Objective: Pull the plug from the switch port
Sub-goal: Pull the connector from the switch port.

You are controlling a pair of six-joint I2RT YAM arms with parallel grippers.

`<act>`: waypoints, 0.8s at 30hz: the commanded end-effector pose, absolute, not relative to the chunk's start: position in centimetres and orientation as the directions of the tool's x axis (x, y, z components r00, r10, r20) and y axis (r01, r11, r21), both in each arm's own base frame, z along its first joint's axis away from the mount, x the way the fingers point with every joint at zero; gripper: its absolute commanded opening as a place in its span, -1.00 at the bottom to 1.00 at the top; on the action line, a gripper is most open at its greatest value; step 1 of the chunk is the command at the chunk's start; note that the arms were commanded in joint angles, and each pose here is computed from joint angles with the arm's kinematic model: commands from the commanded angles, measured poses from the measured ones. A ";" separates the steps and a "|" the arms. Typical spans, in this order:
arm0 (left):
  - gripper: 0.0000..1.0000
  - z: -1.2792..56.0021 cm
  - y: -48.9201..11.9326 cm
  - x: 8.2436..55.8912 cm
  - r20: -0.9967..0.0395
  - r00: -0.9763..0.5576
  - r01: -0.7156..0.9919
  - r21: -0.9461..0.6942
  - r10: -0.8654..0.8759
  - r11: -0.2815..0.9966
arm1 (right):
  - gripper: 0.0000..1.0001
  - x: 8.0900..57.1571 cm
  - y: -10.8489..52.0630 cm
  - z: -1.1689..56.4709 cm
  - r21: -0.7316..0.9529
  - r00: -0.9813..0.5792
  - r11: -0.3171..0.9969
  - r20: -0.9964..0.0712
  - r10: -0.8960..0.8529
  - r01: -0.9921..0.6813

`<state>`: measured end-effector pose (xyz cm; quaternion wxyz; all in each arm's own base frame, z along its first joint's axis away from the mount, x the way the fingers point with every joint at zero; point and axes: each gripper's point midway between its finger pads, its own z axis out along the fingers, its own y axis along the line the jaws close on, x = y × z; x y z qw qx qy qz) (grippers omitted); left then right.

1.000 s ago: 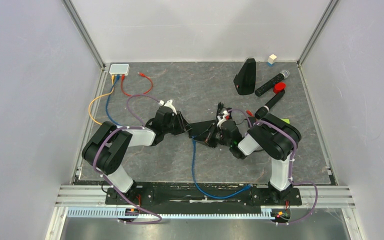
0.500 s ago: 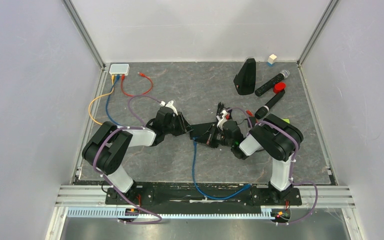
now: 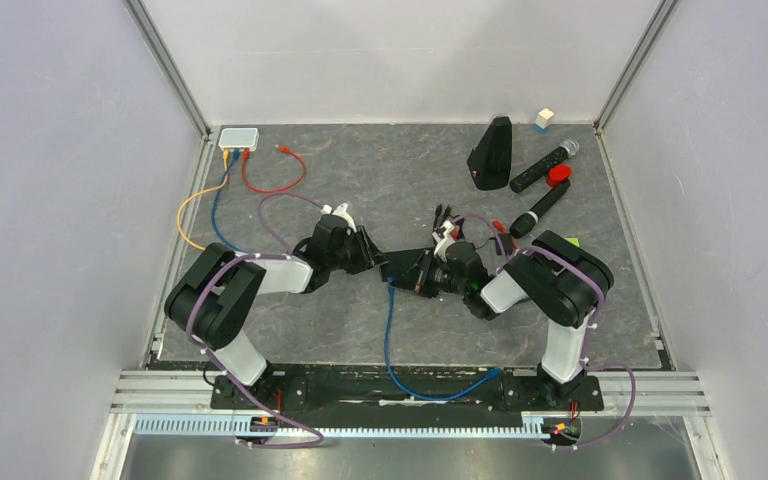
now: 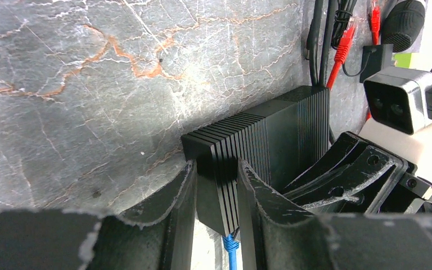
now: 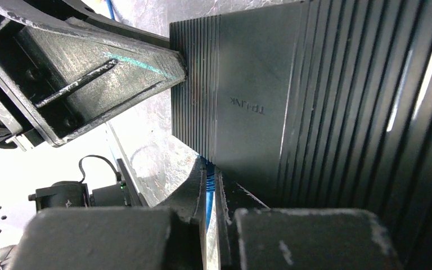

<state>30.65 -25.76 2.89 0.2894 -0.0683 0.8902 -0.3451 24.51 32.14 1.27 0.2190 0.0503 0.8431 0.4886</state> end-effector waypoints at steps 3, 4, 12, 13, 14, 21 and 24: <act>-0.30 -2.9 -22.4 27.3 -0.369 -0.879 -0.070 -0.524 -0.301 0.849 | -1.00 16.3 28.9 -5.2 0.737 -0.989 0.675 -0.122 0.081 -0.036; -0.30 -2.9 -22.4 27.3 -0.369 -0.879 -0.070 -0.527 -0.302 0.847 | -1.00 16.3 28.8 -5.3 0.733 -0.989 0.680 -0.123 0.088 -0.030; -0.32 -3.2 -22.6 26.1 -0.340 -0.885 -0.077 -0.567 -0.319 0.820 | -0.29 20.0 30.6 -3.6 0.795 -0.956 0.604 -0.134 0.262 0.054; -0.32 -3.2 -22.6 26.0 -0.340 -0.885 -0.076 -0.568 -0.318 0.819 | -0.27 20.6 30.6 -3.6 0.794 -0.946 0.603 -0.134 0.296 0.076; -0.33 -3.2 -22.5 26.0 -0.340 -0.885 -0.076 -0.568 -0.318 0.819 | -0.27 21.2 30.6 -3.4 0.797 -0.936 0.598 -0.139 0.322 0.088; -0.33 -3.1 -22.4 25.8 -0.344 -0.883 -0.076 -0.568 -0.320 0.819 | -0.23 24.2 29.3 -3.0 0.793 -0.855 0.578 -0.152 0.496 0.194; -0.33 -3.1 -22.4 25.9 -0.343 -0.883 -0.074 -0.571 -0.320 0.818 | -0.22 24.7 29.0 -3.1 0.798 -0.822 0.550 -0.130 0.555 0.245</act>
